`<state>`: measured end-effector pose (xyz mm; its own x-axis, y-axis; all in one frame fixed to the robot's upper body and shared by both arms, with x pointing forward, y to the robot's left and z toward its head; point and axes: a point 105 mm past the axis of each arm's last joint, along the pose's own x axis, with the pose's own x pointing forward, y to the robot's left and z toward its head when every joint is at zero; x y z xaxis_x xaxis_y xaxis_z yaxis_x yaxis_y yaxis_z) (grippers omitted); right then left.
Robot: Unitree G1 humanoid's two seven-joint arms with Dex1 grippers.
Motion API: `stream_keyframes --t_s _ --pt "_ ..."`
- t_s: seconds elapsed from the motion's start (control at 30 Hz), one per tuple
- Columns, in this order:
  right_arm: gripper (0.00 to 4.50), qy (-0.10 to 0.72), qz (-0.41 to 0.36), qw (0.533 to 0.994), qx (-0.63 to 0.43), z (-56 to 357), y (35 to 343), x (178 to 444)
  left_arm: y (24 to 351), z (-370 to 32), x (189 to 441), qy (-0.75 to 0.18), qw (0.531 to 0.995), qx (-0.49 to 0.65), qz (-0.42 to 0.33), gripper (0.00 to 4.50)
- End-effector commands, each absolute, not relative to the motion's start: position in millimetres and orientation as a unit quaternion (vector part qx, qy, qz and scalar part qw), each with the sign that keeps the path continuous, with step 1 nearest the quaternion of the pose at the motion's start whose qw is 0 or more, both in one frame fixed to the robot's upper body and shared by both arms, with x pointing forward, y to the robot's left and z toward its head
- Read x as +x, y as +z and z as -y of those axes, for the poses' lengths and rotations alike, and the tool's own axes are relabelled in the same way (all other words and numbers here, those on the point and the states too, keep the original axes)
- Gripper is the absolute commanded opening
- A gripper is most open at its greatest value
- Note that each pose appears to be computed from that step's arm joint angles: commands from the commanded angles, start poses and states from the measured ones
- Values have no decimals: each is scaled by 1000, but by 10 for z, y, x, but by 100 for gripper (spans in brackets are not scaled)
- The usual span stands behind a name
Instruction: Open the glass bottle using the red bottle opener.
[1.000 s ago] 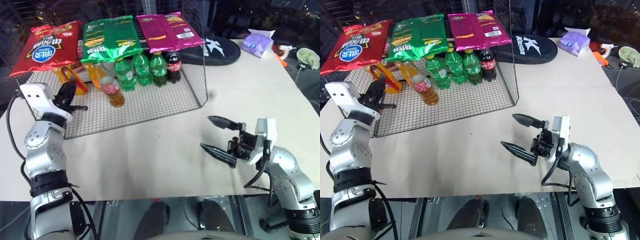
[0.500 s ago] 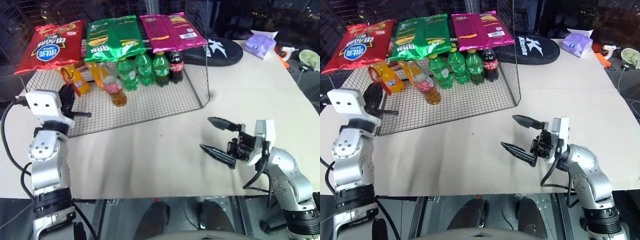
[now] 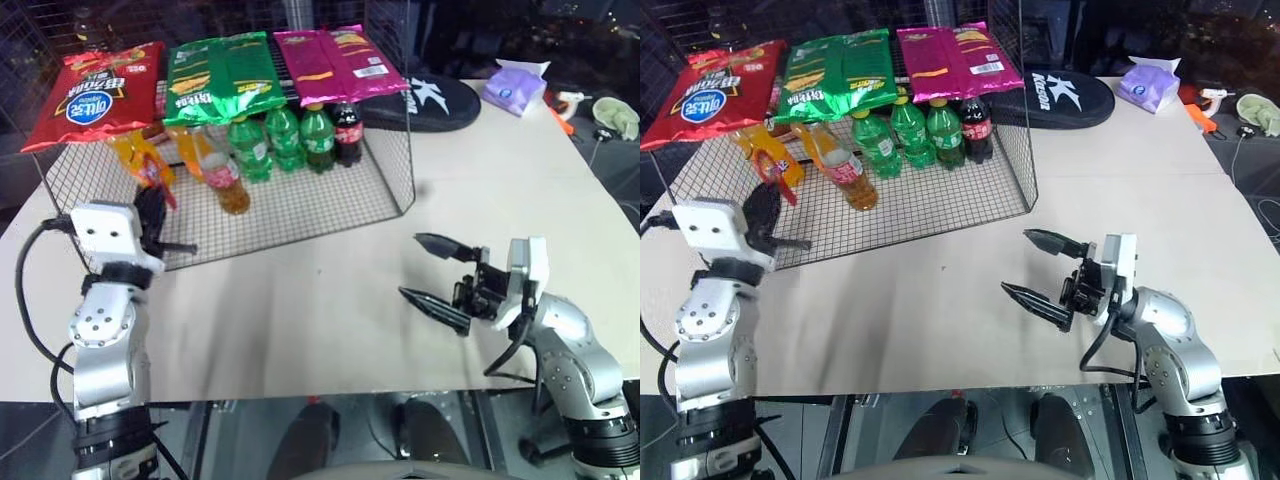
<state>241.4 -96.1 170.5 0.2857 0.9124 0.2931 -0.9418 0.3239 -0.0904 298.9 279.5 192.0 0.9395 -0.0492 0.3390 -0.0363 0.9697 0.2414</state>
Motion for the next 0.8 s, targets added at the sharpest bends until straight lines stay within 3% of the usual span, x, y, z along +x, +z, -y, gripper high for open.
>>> stream_keyframes --t_s 0.03,0.23,0.4,0.5,0.67,0.8 --pt "450 578 164 798 41 966 1759 2393 2090 -2656 2887 -46 974 90 203 13" --pt "450 578 165 798 42 950 1759 2396 2120 -2411 2769 -145 969 37 195 13" --pt "450 587 143 793 73 860 1793 2435 2062 -2055 2723 -283 945 -56 156 13" --pt "450 572 96 807 112 765 1795 2564 2001 -1751 2685 -388 907 -113 117 13" --pt "450 591 56 787 169 568 1933 2618 1950 -1473 2707 -489 848 -194 64 13" --pt "450 586 -27 788 187 438 1850 2692 1975 -1323 2704 -552 797 -239 41 13"
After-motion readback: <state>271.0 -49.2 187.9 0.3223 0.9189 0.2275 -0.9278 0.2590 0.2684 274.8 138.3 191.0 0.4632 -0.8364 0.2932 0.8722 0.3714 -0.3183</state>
